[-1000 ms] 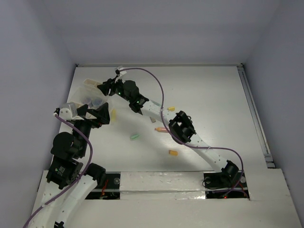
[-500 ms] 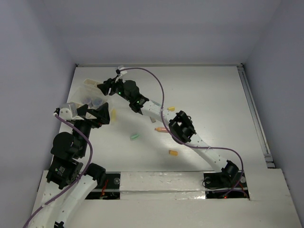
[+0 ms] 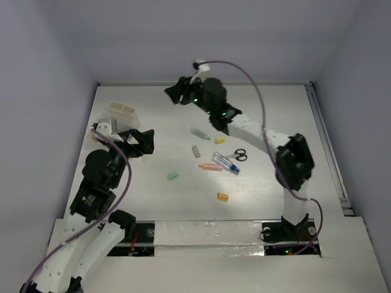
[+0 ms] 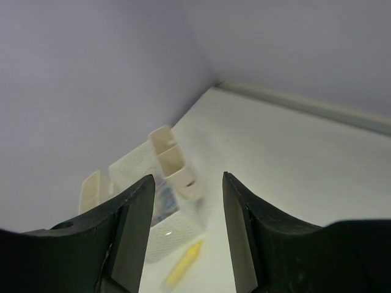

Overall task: Sort the stationery into containers
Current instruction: Place the stationery in the storage box, then pick up the stationery from the center of the board.

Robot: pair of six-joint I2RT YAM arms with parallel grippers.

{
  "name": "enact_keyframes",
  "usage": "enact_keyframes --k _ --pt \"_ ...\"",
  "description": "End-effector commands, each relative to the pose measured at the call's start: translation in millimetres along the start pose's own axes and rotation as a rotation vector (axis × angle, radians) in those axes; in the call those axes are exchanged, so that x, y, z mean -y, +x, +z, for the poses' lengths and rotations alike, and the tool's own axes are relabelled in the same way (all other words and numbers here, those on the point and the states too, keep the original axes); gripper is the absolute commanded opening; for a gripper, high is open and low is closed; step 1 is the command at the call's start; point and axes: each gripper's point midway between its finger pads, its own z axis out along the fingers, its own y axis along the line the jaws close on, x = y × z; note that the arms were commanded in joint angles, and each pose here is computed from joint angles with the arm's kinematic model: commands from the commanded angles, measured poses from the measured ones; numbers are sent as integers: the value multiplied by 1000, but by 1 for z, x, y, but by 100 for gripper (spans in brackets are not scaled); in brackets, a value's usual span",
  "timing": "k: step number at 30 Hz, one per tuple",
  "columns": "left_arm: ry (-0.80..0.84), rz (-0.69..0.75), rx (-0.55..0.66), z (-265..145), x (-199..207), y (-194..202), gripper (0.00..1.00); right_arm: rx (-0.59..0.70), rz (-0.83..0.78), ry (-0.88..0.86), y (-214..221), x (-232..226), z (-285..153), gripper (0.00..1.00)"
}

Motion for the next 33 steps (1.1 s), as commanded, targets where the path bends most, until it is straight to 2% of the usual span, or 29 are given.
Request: enact_keyframes --k 1,2,3,4,5,6,8,9,10,11,12,14,15,18,20,21,22,25,33 --pt "113 -105 -50 16 32 -3 99 76 -21 233 -68 32 -68 54" --pt "120 -127 -69 20 36 1 99 -31 -23 319 -32 52 -91 53" --pt "142 -149 -99 24 42 7 99 -51 -16 382 -29 65 -110 51" --pt "133 -179 -156 36 44 23 99 -2 22 440 -51 68 -139 49" --pt "127 -196 -167 45 44 30 97 -90 38 499 -14 86 -165 47" --pt "93 -207 -232 62 40 55 95 -95 63 515 -9 89 -182 46" --pt "91 -268 -293 80 44 83 92 -85 118 515 5 84 -223 45" --pt "69 -279 -363 92 44 113 86 -87 133 507 10 81 -234 45" --pt "101 -281 -396 95 62 126 85 -90 148 497 14 77 -244 45" --pt "102 -275 -412 101 70 135 83 -108 164 478 21 73 -254 45" --pt "46 -244 -458 113 69 161 74 -118 172 469 29 70 -271 45" --pt "72 -203 -492 119 98 173 70 -161 182 476 43 68 -291 45" --pt "39 -175 -498 124 97 181 68 -145 180 453 38 62 -300 45" --pt "-35 -119 -597 141 94 233 67 -186 192 422 56 57 -316 46" --pt "-68 -100 -620 151 92 244 67 -189 197 387 60 51 -323 46" --pt "-106 -65 -652 152 86 264 66 -185 194 381 61 50 -325 46" --pt "-127 -56 -641 161 86 262 65 -180 185 362 59 47 -326 46" --pt "-202 22 -707 159 75 293 61 -188 165 352 63 48 -328 47" --pt "-334 100 -690 157 52 303 53 -211 122 334 74 52 -327 49"
